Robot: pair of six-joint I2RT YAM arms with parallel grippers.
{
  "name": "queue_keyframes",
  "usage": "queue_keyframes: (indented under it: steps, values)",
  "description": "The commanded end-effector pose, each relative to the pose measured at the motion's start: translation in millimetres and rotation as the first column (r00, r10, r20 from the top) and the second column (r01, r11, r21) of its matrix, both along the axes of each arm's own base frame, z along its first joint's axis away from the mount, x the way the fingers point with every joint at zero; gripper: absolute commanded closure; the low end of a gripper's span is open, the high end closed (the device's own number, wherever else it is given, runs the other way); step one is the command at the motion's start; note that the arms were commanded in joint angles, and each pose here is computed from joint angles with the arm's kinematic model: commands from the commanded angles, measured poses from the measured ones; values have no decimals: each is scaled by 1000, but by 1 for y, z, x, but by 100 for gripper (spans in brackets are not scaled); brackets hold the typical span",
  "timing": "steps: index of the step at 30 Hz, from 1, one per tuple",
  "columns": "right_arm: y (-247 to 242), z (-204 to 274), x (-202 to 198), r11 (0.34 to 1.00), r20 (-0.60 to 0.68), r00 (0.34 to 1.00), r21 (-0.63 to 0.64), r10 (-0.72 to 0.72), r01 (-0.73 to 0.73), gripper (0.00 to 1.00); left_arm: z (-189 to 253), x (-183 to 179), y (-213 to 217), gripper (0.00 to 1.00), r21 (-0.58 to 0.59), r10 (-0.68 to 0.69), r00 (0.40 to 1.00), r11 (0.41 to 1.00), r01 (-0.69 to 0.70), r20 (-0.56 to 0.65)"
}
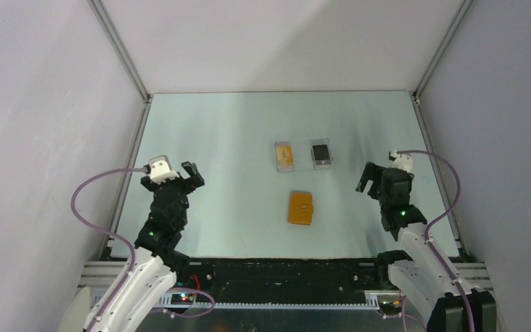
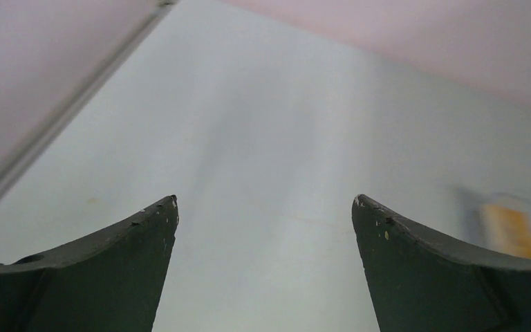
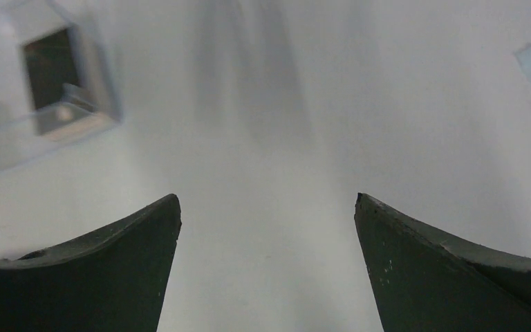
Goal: Put the credit cards into the card holder
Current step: Reset both arms
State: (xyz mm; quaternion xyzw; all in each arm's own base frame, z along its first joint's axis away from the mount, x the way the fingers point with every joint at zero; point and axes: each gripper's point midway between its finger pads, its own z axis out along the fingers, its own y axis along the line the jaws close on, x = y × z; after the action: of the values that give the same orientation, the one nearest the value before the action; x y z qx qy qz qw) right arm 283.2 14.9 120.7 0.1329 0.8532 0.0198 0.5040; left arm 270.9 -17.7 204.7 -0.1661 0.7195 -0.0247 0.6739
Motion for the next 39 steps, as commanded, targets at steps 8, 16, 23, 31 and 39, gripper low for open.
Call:
queue_keyframes:
  steps: [8, 16, 23, 31, 39]
  values:
    - [-40, 2, 31, 988, 345, 933, -74, -101, 134, 1, -45, 22, 47, 0, 208, 232, 971, 949, -237, 51]
    - [-32, 6, 51, 993, 394, 919, -113, 7, 41, 1, -56, 45, 55, 0, 142, 158, 982, 975, -172, 103]
    - [-33, -8, 69, 992, 455, 889, -125, 53, 5, 1, -54, 70, 45, 0, 166, 83, 996, 982, -87, 30]
    - [-28, -15, 85, 991, 361, 929, -130, 83, -38, 1, -51, 61, 42, 0, 207, 43, 998, 977, -54, 55]
    - [-16, -15, 84, 982, 362, 919, -160, 155, -102, 1, -54, 54, 54, 0, 324, 74, 986, 939, -119, 150]
